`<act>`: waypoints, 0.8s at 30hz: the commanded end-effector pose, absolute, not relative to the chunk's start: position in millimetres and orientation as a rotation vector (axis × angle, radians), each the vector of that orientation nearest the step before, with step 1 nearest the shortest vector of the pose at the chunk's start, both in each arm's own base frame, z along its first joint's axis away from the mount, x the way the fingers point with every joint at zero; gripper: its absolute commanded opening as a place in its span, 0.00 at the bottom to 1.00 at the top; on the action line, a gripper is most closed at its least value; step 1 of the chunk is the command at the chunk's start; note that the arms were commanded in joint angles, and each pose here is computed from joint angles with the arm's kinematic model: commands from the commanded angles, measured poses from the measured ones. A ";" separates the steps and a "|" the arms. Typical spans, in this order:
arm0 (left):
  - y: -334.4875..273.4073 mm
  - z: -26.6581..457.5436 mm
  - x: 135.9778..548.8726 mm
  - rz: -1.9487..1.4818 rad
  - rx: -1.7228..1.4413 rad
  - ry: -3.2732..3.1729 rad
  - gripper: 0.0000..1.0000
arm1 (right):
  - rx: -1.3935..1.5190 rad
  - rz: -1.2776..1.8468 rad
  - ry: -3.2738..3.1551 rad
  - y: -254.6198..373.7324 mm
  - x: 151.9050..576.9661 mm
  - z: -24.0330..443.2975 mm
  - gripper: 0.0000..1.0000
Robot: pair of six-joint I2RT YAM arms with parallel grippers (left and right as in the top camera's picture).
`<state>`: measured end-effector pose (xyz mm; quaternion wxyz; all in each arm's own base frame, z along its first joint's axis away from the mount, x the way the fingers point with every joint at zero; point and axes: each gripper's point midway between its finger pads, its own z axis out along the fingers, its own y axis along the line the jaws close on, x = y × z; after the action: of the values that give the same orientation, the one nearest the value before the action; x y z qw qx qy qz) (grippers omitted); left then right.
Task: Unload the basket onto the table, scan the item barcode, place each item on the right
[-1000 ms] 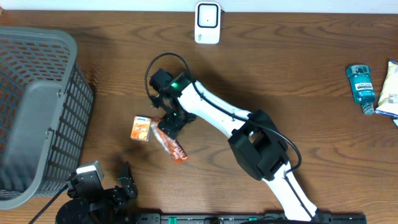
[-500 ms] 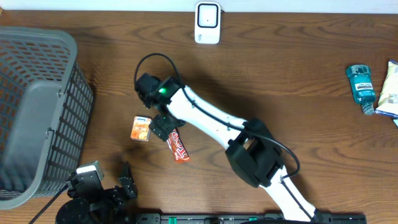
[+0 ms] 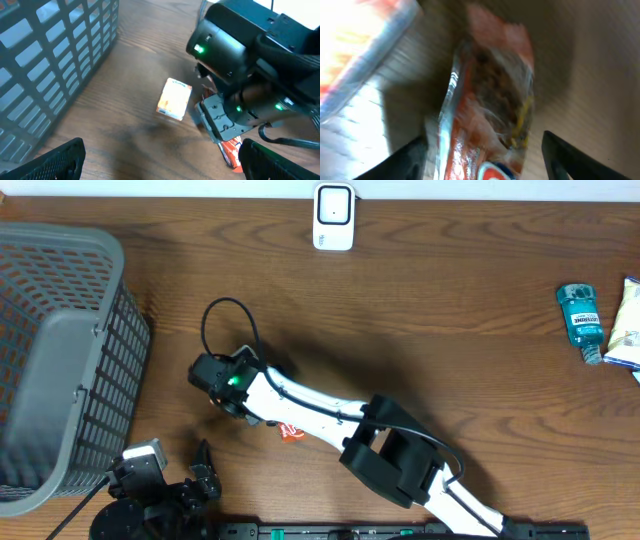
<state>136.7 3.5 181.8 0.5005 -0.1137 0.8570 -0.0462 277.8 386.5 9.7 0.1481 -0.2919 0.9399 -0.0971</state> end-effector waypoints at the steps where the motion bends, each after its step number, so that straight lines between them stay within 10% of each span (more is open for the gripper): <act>1: 2.7 181.5 137.0 -0.122 -0.280 2.071 0.98 | -0.664 -0.368 2.805 356.5 263.9 -15.3 0.57; 5: 2.7 181.5 137.0 -0.122 -0.280 2.071 0.98 | -0.695 -0.393 2.951 333.1 232.5 -43.4 0.44; 8: 2.7 181.5 137.0 -0.122 -0.281 2.071 0.98 | -0.714 -0.425 2.997 321.8 221.1 -51.1 0.01; 14: 2.7 181.5 137.0 -0.122 -0.281 2.071 0.98 | -0.873 -0.182 3.156 332.2 220.2 -33.5 0.01; 24: 2.7 181.5 137.0 -0.122 -0.281 2.071 0.98 | -1.493 1.513 2.813 361.5 217.5 69.0 0.01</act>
<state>136.7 3.5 181.8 0.5005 -0.1137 0.8570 -0.0462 223.6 331.5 26.7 -0.2078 -0.3437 0.8944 0.1966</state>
